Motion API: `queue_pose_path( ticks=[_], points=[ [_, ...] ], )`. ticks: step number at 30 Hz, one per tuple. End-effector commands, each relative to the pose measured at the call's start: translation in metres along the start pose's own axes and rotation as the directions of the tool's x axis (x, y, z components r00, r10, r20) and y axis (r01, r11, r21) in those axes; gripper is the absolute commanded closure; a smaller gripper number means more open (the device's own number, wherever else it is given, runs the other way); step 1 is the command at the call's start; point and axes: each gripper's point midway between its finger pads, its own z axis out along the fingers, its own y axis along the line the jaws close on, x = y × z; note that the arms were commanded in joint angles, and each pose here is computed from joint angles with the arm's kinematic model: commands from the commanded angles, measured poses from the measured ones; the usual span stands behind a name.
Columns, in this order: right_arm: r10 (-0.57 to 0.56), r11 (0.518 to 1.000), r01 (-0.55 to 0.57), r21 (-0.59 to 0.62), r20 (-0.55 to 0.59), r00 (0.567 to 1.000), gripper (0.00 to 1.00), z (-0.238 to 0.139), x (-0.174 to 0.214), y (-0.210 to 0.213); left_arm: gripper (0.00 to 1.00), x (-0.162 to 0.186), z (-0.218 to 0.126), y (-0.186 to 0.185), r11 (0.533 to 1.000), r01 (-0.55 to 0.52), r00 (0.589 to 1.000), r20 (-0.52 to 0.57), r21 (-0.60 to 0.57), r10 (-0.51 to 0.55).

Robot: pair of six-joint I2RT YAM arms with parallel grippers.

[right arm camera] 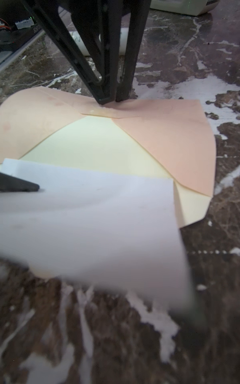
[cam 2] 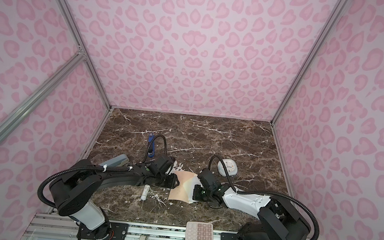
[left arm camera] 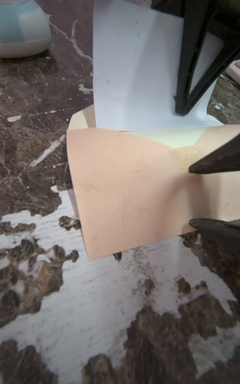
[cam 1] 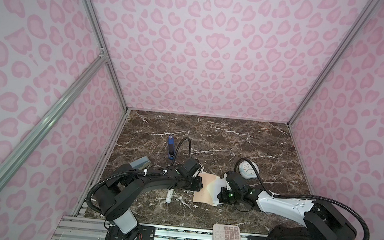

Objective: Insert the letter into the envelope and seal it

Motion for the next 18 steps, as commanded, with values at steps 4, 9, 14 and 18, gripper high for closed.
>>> queue_pose_path(
  ticks=[4,9,14,18],
  points=[
    [-0.002,0.999,0.002,0.040,-0.010,1.000,1.00,-0.0093,0.0001,-0.0104,0.58,0.0169,-0.0056,0.0267,0.990,-0.012,0.998,-0.065,-0.140,0.003],
    [0.004,0.999,-0.003,0.042,-0.018,1.000,1.00,-0.0063,0.0010,-0.0129,0.58,0.0130,-0.0051,0.0231,0.990,-0.021,0.998,-0.063,-0.140,0.013],
    [0.005,0.999,-0.004,0.035,-0.030,1.000,1.00,-0.0017,0.0014,-0.0111,0.58,0.0133,-0.0002,0.0194,0.992,-0.021,0.997,-0.072,-0.125,0.012],
    [-0.005,0.999,0.006,0.032,-0.034,0.999,1.00,-0.0002,0.0000,-0.0088,0.59,0.0141,0.0003,0.0186,0.992,-0.025,0.997,-0.074,-0.122,0.016]
  ],
)
